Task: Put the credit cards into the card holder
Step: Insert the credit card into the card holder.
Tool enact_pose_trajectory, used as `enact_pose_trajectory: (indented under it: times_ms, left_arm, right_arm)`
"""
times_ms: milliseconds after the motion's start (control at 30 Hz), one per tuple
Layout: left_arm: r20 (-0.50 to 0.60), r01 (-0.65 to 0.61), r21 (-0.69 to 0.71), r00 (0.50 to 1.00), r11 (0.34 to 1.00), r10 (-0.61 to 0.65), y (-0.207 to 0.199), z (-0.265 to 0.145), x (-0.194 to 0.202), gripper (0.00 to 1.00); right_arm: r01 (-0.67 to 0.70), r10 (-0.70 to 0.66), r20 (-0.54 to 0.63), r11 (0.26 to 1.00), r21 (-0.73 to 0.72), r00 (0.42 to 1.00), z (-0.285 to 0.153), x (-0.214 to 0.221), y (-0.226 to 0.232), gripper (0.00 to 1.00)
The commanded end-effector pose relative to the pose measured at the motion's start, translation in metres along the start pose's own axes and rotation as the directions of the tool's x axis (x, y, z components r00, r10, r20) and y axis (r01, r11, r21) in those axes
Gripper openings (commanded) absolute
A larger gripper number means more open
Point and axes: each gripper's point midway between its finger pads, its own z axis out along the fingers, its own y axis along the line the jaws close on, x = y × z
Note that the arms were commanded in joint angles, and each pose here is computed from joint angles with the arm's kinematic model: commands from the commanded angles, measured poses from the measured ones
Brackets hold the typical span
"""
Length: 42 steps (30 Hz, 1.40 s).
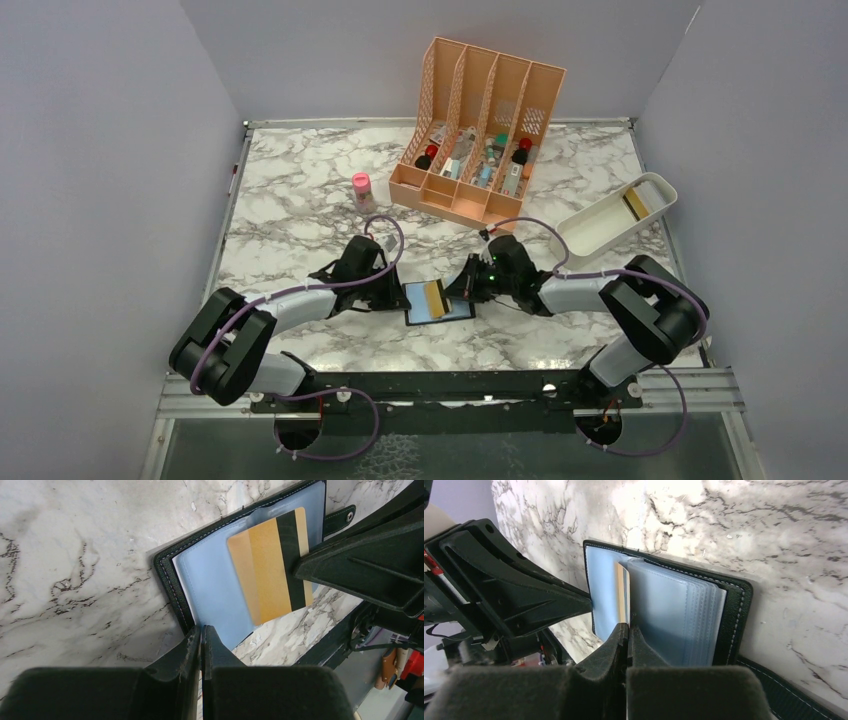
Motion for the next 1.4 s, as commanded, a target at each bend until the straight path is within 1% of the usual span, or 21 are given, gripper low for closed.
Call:
enact_pose_trajectory:
  times_ms: [0, 167, 367, 467, 700, 867, 1067, 1233, 1367]
  left_arm:
    - [0.03, -0.02, 0.009, 0.999, 1.0, 0.02, -0.005, 0.0, -0.004, 0.08]
    - [0.034, -0.02, 0.01, 0.999, 1.0, 0.019, -0.005, -0.001, -0.004, 0.08]
    - [0.035, -0.018, 0.012, 0.999, 1.0, 0.018, -0.006, -0.002, -0.004, 0.08]
    - [0.033, -0.015, 0.013, 0.999, 1.0, 0.015, -0.006, -0.001, -0.004, 0.09]
    - [0.039, -0.015, 0.036, 0.999, 0.999, 0.013, -0.011, -0.002, -0.006, 0.13]
    - [0.043, -0.014, 0.051, 0.999, 0.999, 0.012, -0.014, -0.002, -0.005, 0.15]
    - [0.054, -0.018, 0.053, 0.998, 0.998, 0.015, -0.015, -0.005, -0.007, 0.18]
    - [0.05, -0.024, 0.037, 0.998, 0.999, 0.022, -0.013, -0.006, -0.007, 0.18]
    - [0.059, -0.03, 0.023, 0.998, 0.999, 0.029, -0.012, -0.008, -0.009, 0.2]
  right_arm:
    - [0.021, -0.02, -0.015, 0.999, 0.05, 1.0, 0.006, 0.012, -0.006, 0.05]
    - [0.056, -0.051, -0.046, 0.991, 0.12, 0.998, 0.009, 0.016, -0.015, 0.16]
    - [0.103, -0.095, -0.056, 0.978, 0.183, 0.994, 0.005, 0.011, -0.021, 0.18]
    - [0.113, -0.103, -0.071, 0.981, 0.16, 0.992, 0.008, 0.011, -0.014, 0.2]
    - [0.129, -0.116, -0.126, 0.986, 0.101, 0.985, 0.022, 0.028, 0.004, 0.26]
    - [0.132, -0.118, -0.151, 0.988, 0.084, 0.981, 0.029, 0.034, 0.011, 0.26]
    - [0.164, -0.144, -0.133, 0.974, 0.154, 0.981, 0.021, 0.027, 0.004, 0.3]
    - [0.225, -0.209, -0.095, 0.951, 0.211, 0.973, 0.003, 0.009, 0.009, 0.35]
    - [0.233, -0.228, -0.05, 0.928, 0.29, 0.972, -0.013, -0.003, 0.004, 0.4]
